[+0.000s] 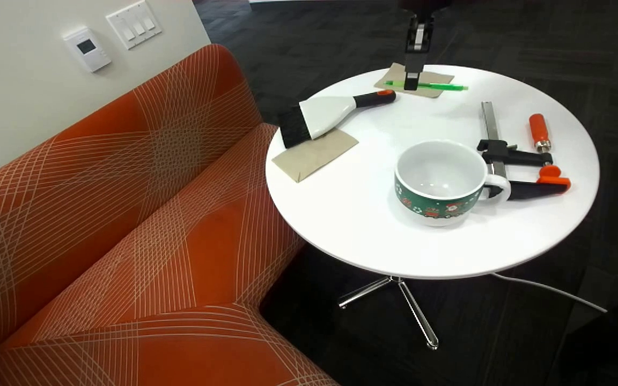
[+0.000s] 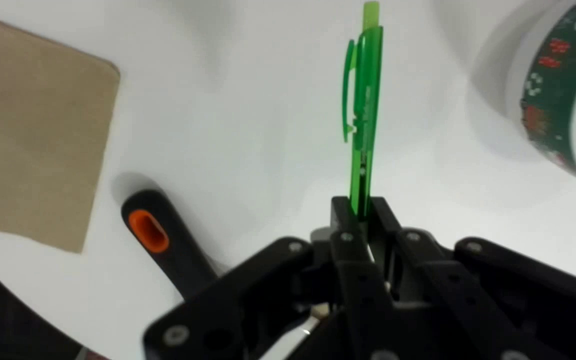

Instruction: Pick up the pen from the table and put it in the mug cup.

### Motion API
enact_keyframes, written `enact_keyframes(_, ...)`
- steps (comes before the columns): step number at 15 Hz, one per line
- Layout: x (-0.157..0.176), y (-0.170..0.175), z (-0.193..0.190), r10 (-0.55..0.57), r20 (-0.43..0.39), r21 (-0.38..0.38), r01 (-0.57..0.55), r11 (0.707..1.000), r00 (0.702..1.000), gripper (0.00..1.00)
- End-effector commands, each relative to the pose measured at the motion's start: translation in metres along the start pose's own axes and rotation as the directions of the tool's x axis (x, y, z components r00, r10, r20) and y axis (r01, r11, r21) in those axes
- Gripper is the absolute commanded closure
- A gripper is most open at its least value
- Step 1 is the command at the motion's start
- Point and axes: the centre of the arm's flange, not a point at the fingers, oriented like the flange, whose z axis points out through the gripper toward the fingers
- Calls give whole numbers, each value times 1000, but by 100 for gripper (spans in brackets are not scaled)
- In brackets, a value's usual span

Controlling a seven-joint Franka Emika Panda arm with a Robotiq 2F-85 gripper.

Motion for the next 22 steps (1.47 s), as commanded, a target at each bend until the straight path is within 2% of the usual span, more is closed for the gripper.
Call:
enact_keyframes(1,-19,-45,-57,-129,-48,38,131,991,990,97)
enact_keyframes(3,-18,-71,-73,-231,-89,74,238,969,969,97)
enact_keyframes(5,-17,-92,-84,-322,-138,122,338,933,937,97)
enact_keyframes(10,-12,-123,-90,-497,-272,219,556,802,824,97)
enact_keyframes(16,-18,-117,-71,-644,-350,264,731,629,681,97)
enact_keyframes(22,-26,-101,-48,-689,-419,323,806,496,592,97)
